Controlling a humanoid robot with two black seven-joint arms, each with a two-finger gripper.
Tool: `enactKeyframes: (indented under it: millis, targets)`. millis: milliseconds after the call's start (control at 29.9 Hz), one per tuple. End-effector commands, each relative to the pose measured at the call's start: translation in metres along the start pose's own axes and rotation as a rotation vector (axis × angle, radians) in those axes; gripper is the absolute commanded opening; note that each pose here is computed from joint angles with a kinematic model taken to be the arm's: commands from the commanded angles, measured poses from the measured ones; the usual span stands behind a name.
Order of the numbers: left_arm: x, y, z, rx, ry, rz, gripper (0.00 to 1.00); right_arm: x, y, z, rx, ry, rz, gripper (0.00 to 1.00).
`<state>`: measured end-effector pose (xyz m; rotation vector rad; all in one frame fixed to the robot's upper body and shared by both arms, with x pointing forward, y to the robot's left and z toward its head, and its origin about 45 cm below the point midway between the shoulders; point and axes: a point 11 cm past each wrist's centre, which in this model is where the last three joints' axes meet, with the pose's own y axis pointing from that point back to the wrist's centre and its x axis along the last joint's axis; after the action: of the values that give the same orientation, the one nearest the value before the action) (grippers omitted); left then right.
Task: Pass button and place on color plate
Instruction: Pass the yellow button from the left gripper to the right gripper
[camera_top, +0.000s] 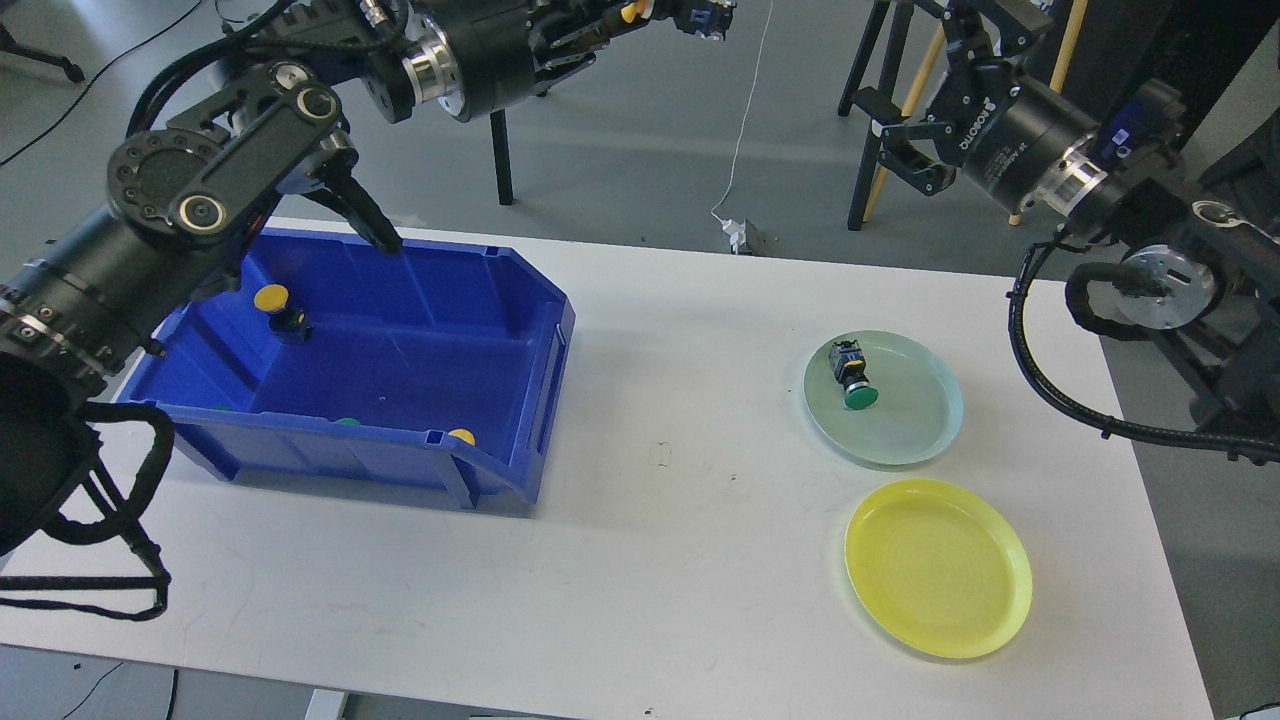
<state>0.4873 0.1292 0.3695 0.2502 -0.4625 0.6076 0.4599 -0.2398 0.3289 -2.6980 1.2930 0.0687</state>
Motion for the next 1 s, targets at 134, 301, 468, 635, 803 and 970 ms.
enactKeyframes:
  millis: [134,301,468,635,803,970]
  targets:
    - [-0.011,-0.008,0.003,-0.013,0.008,-0.023,0.3,-0.016,-0.016,0.002,0.008,-0.013,-0.02,0.97]
    - [-0.015,-0.013,0.006,-0.017,0.009,-0.031,0.3,-0.03,-0.027,0.005,0.013,-0.033,-0.044,0.97]
    - [-0.021,-0.019,0.008,-0.026,0.013,-0.044,0.3,-0.035,-0.035,0.001,0.02,-0.024,-0.047,0.97]
    - [-0.022,-0.019,0.009,-0.025,0.011,-0.045,0.3,-0.039,-0.037,0.002,0.026,-0.029,-0.05,0.89]
    - [-0.022,-0.019,0.009,-0.026,0.012,-0.045,0.3,-0.04,-0.039,0.002,0.029,-0.021,-0.041,0.78]
    - [-0.022,-0.02,0.009,-0.026,0.014,-0.046,0.3,-0.044,-0.042,0.001,0.03,-0.02,-0.051,0.66]
